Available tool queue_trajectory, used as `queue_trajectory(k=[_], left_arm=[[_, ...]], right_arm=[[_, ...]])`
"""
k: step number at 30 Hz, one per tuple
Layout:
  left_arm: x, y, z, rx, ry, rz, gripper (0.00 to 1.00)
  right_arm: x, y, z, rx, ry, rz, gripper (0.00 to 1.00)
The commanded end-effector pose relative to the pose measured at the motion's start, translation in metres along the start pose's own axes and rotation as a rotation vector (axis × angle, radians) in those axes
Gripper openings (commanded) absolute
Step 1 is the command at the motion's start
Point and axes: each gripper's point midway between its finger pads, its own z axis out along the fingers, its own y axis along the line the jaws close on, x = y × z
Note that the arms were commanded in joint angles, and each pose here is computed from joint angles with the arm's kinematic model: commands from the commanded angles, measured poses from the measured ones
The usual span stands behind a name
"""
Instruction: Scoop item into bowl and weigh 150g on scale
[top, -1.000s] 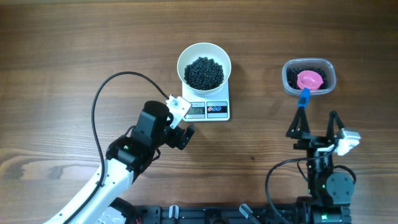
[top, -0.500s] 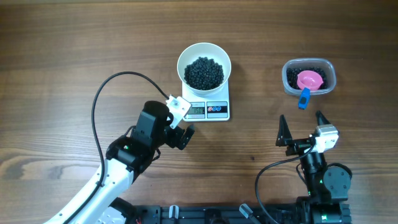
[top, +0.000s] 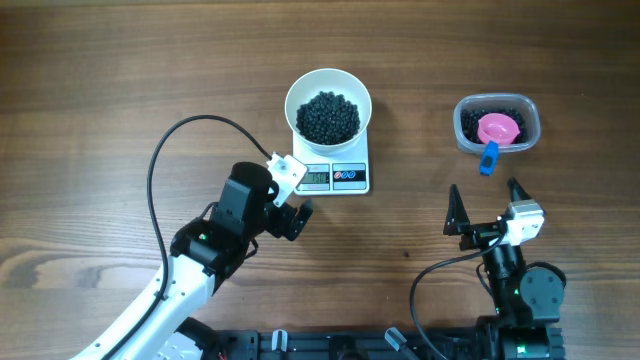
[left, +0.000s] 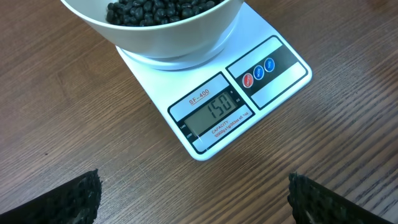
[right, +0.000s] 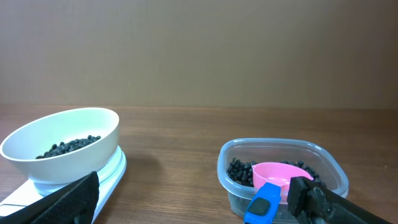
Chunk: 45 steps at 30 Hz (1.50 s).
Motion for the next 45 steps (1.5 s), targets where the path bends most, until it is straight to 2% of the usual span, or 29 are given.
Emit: queue_trajectory(k=[1,26,37,41,45], left_arm=[[0.002,0.004,0.0,-0.012,0.003,-0.002,1.0],[0.014,0.002,-0.001,-0.004,0.051,-0.004,1.0],[-0.008,0.008,-0.051,-0.036,-0.09,-0.013,1.0],[-0.015,0.029,-0.08,-0.109,-0.186,-0.08,1.0],[-0.008,0.051,-0.103,-0.199,-0.303,-0.185,1.0]], right_arm=[[-0.002,0.005,-0.001,-0.026,-0.012,-0.015,1.0],[-0.002,0.005,-0.001,-0.026,-0.012,-0.014,1.0],[-0.002,0.005,-0.001,-0.026,-0.012,-0.015,1.0],[-0.002,0.005,-0.001,-0.026,-0.012,-0.015,1.0],[-0.002,0.005,-0.001,-0.026,-0.012,-0.015,1.0]])
